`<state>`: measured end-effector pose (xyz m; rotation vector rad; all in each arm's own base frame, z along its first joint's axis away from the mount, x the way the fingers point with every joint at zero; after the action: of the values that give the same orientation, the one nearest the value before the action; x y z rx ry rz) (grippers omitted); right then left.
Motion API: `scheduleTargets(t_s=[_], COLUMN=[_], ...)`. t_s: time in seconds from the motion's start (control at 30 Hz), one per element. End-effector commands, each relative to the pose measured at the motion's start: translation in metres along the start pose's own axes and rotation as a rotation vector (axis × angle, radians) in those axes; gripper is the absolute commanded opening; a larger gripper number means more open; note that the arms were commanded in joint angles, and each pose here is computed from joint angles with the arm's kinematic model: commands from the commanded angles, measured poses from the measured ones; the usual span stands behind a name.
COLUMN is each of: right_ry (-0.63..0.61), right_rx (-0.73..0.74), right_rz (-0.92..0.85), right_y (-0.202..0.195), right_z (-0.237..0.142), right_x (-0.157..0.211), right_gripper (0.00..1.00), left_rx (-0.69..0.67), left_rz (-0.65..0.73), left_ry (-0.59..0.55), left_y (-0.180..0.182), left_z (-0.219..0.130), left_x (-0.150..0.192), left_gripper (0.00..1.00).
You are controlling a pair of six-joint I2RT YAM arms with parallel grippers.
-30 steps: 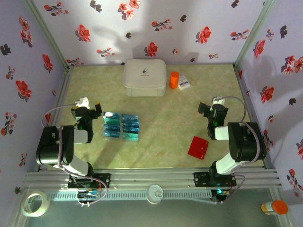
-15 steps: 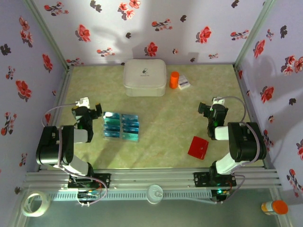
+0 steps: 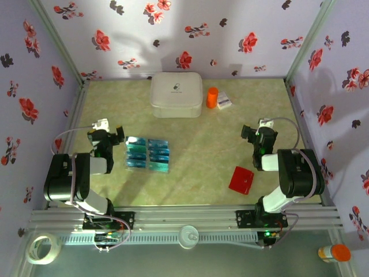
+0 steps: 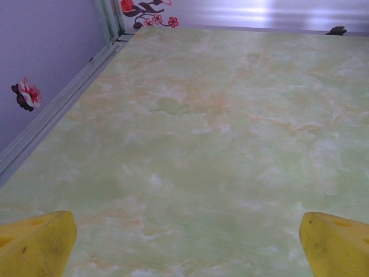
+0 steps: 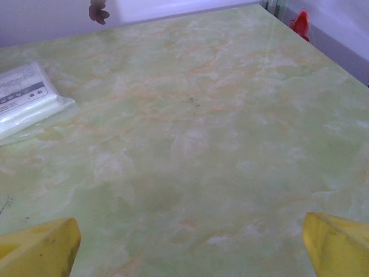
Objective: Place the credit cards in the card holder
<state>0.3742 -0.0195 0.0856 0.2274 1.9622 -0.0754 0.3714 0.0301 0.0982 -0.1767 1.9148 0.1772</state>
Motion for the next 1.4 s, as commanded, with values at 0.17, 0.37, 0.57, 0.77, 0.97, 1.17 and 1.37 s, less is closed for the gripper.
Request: scheduleTargets(t_s=[0.17,0.37,0.57,0.77,0.97,1.17,1.37], right_ry=[-0.035,-0.029,0.039,0.177,0.369,0.522,0.537], right_rx=[-0.001,0.081,0.140,-0.391,-0.545,-0.615,-0.609], right_rz=[0.001,0.057,0.493,0.533,0.224,-0.140,-0.415], right_y=[-0.002,-0.011,-0.017,0.070,0.156,0.220,0.256], right_z=[0.000,-0.024,-0.044,-0.066,-0.122,-0.175,-0.207], right_x=[-0.010,-0.060,-0.105,-0.124,-0.074,0.011,0.074], right_gripper=[0.99,0.99,0.99,0.97,0.91,0.86,0.89], left_rx=[0.009,-0.069,-0.121,-0.043,0.128,0.194,0.264], left_rz=[0.013,-0.018,-0.207,-0.494,-0.663,-0.752,-0.762], left_ry=[-0.020,0.011,0.009,0.242,0.462,0.551,0.587], left_y=[-0.003,0.012,0.023,0.006,-0.028,-0.040,-0.052], left_z=[0.002,-0.012,-0.038,-0.069,-0.097,-0.118,-0.124], left_x=[-0.006,-0.044,-0.092,-0.109,-0.077,-0.034,-0.010], left_gripper=[1.00,1.00,1.00,1.00,1.00,1.00,1.00])
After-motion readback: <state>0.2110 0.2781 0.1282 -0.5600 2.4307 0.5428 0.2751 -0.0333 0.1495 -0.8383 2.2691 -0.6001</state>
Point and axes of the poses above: each hand's point on the last joint's axis, 136 mm out from that joint toward the fingers, its own z axis out along the fingers, its own y axis along the line the jaws close on, x = y × z, the point moved 2 cm from there along -z, back along the fingers
